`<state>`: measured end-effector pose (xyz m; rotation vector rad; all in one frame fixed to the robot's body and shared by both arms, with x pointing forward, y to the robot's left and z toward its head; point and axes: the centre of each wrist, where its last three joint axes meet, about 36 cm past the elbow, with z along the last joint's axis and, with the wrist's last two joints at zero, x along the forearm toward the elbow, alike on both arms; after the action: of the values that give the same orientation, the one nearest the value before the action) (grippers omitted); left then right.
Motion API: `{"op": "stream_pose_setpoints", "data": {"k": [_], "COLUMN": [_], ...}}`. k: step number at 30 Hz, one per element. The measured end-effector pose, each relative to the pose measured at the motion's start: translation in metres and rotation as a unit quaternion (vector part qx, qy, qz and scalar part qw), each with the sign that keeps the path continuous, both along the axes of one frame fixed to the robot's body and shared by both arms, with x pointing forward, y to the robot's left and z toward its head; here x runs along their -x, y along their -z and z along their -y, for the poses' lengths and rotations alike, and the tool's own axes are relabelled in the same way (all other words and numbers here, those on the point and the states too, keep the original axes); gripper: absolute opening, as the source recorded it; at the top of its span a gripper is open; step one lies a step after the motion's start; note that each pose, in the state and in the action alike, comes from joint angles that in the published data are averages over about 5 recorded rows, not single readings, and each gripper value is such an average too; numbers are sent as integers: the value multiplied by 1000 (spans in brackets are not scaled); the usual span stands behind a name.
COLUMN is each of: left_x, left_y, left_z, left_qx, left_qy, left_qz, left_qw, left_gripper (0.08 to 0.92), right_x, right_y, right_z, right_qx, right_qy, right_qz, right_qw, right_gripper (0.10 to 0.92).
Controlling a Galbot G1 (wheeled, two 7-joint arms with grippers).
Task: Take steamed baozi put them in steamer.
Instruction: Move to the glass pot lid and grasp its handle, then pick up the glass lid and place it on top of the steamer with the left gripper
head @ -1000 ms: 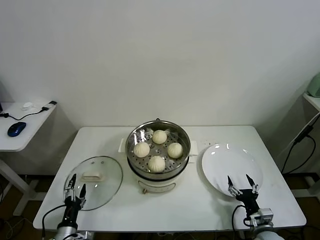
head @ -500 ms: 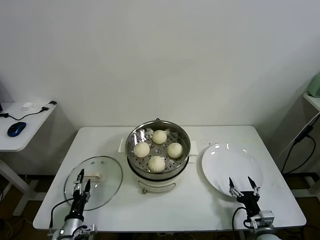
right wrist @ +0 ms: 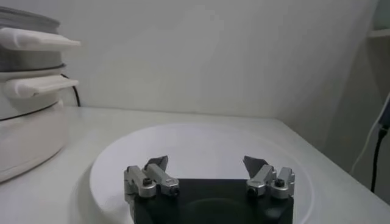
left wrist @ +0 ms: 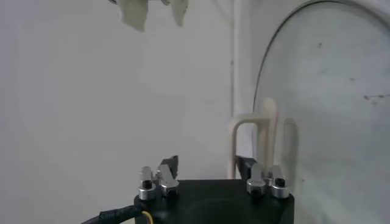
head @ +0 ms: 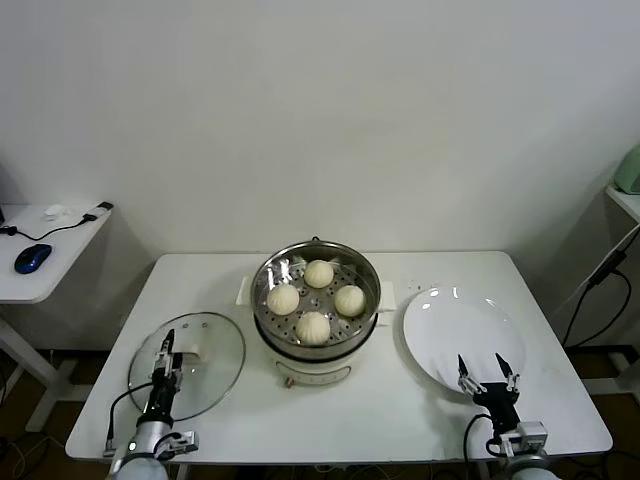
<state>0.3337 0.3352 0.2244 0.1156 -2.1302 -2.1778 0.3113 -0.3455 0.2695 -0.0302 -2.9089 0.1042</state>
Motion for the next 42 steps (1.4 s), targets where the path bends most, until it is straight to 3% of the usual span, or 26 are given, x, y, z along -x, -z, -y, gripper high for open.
{"op": "stream_pose_setpoints", "data": {"k": [16,23,28,35,42], "left_x": [-5,-5,-7,-19,-29], "left_y": [12,2,-29,-105,-171], "left_z": [-1,-6,-9,-5,26], "left_qx": [8,13,23,25,28], "left_qy": [3,-2,-24,-68,-81], "left_qz": [-7,-1,6,11,29], "left_qw": [1000,1000,999,997,996], "left_gripper": [162,130,130,130,130], "right_x": [-7,-11,-13,-15,-15], "right_y": [-3,-10,-16,-26,-32], "right_z": [-6,-5,-4,-5,-9], "right_qx": [-7,-8,-3,11,21], "right_qy": [-5,-3,1,-3,-11], "right_qz": [1,5,3,-7,-13], "right_qw": [1000,1000,1000,1000,1000], "right_gripper": [823,823,823,823,823]}}
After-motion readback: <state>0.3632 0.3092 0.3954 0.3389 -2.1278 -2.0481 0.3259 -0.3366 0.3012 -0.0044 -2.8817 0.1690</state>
